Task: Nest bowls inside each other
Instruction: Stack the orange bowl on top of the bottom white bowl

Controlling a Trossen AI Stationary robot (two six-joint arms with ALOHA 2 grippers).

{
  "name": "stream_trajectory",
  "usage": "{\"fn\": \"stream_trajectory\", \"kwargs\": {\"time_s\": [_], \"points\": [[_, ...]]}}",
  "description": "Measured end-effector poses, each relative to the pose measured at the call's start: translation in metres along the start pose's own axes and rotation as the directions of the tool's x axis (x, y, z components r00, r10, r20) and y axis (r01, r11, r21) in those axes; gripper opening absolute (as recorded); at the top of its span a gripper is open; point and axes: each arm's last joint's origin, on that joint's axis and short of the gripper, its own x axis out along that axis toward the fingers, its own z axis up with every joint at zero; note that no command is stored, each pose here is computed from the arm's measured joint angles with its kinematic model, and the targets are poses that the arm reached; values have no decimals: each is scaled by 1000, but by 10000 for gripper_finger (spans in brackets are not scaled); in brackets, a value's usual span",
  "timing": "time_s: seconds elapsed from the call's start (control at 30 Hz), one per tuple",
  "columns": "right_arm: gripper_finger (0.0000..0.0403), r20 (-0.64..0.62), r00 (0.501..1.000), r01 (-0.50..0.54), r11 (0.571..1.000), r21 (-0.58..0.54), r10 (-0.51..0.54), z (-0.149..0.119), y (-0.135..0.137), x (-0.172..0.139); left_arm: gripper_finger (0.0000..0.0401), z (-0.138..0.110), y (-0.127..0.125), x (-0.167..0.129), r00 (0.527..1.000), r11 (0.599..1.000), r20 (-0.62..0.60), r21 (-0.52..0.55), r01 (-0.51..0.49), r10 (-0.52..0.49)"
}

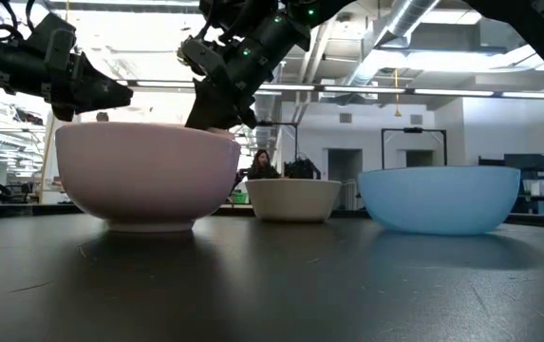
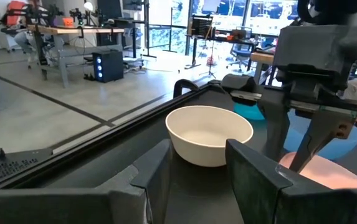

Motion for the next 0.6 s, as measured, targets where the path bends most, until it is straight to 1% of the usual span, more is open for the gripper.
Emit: {"fn": "stream_trajectory", "kwargs": {"time_s": [0.13,0.27,0.4,0.47,0.5,0.6], "points": [[130,-10,1000,4,1000,1,-4,1,-3,-2,140,0,0,0,1000,1000,0,0,0,0],[160,-44,999,11,1000,-6,-11,8,-4,-14,140,0,0,0,1000,1000,-2,1,0,0],[183,-64,998,12,999,-52,-16,18,-3,-28,140,0,0,0,1000,1000,-4,4,0,0],[186,-17,1000,-9,996,-86,7,26,-1,-33,140,-1,0,0,1000,1000,-5,5,0,0],[184,4,999,-40,993,-110,41,29,0,-34,140,-1,0,0,1000,1000,-5,6,0,0],[153,19,988,-152,979,-135,156,31,3,-34,140,-1,0,0,1000,1000,-5,5,0,0]]}}
